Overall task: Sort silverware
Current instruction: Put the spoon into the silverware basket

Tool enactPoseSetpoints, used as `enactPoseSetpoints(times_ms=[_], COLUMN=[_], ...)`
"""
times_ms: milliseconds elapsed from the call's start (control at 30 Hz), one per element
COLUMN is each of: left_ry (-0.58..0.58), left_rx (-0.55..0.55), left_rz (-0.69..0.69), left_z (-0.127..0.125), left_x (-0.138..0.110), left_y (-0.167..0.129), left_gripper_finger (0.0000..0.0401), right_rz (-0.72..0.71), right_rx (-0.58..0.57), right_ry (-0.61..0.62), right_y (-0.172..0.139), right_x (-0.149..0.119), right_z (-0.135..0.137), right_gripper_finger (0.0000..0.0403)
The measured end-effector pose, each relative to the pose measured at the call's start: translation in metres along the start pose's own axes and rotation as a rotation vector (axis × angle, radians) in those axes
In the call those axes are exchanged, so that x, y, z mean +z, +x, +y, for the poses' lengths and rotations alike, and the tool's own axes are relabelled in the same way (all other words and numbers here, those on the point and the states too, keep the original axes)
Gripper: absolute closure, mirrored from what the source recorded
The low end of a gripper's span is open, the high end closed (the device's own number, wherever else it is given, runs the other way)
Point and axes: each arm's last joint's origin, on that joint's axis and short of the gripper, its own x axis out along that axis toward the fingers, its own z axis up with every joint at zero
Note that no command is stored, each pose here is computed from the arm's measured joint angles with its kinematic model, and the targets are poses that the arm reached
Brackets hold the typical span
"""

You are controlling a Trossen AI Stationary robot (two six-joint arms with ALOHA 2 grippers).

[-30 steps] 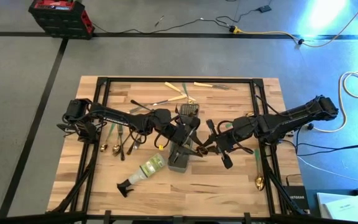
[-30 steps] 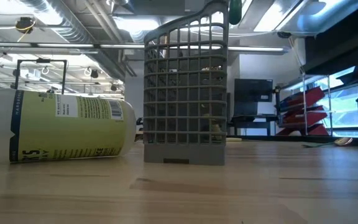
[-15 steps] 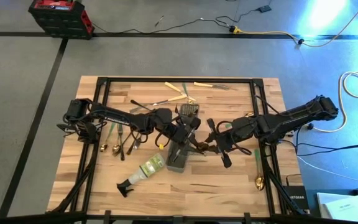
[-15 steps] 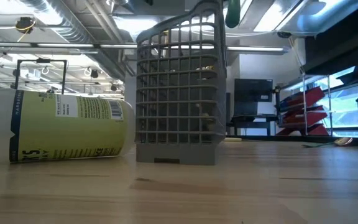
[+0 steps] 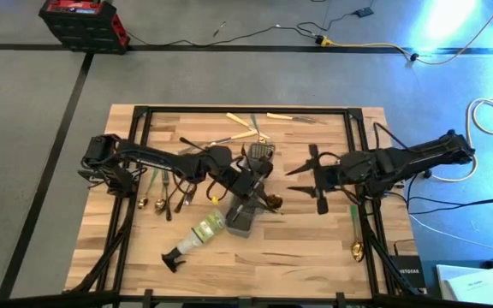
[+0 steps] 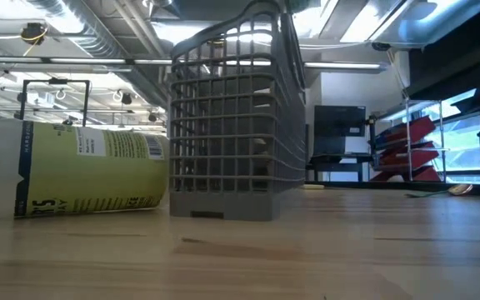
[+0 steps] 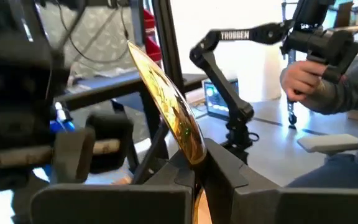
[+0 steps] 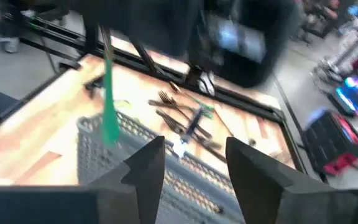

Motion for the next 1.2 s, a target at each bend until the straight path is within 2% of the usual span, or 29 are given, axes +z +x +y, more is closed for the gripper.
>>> enactPoseSetpoints(times_ms=[300, 467, 567, 667, 767, 867, 933, 1033, 1200], left_ry=[0.102, 0.168, 0.191, 0.230, 0.270, 0.192, 0.180, 0.194, 0.156], left_rx=[0.132, 0.353, 0.496, 0.670, 0.774, 0.835, 0.887, 0.994, 1.049], left_rz=[-0.064, -0.041, -0.100, -0.097, -0.055, -0.022, -0.014, 0.005, 0.119], left_z=[-0.004, 0.002, 0.013, 0.027, 0.047, 0.069, 0.079, 0.093, 0.117], left_x=[0.058, 0.070, 0.077, 0.075, 0.065, 0.068, 0.072, 0.066, 0.042], left_y=[-0.031, -0.042, -0.048, -0.054, -0.061, -0.074, -0.083, -0.091, -0.101], left_gripper_finger=[0.0400, 0.0400, 0.0401, 0.0401, 0.0401, 0.0401, 0.0401, 0.0401, 0.0401], right_rz=[0.076, 0.146, 0.228, 0.325, 0.435, 0.501, 0.525, 0.501, 0.367], right_rx=[0.023, -0.066, -0.074, -0.096, -0.107, -0.109, -0.091, -0.052, -0.029], right_ry=[0.088, 0.136, 0.182, 0.244, 0.300, 0.371, 0.431, 0.536, 0.636], right_y=[-0.003, 0.019, 0.033, 0.043, 0.045, 0.043, 0.041, 0.039, 0.039], right_x=[-0.006, -0.019, -0.035, -0.057, -0.085, -0.112, -0.128, -0.142, -0.142], right_z=[0.012, 0.021, 0.028, 0.035, 0.044, 0.054, 0.062, 0.074, 0.088], right_gripper_finger=[0.0272, 0.0290, 0.0299, 0.0305, 0.0308, 0.0309, 0.0309, 0.0309, 0.0309])
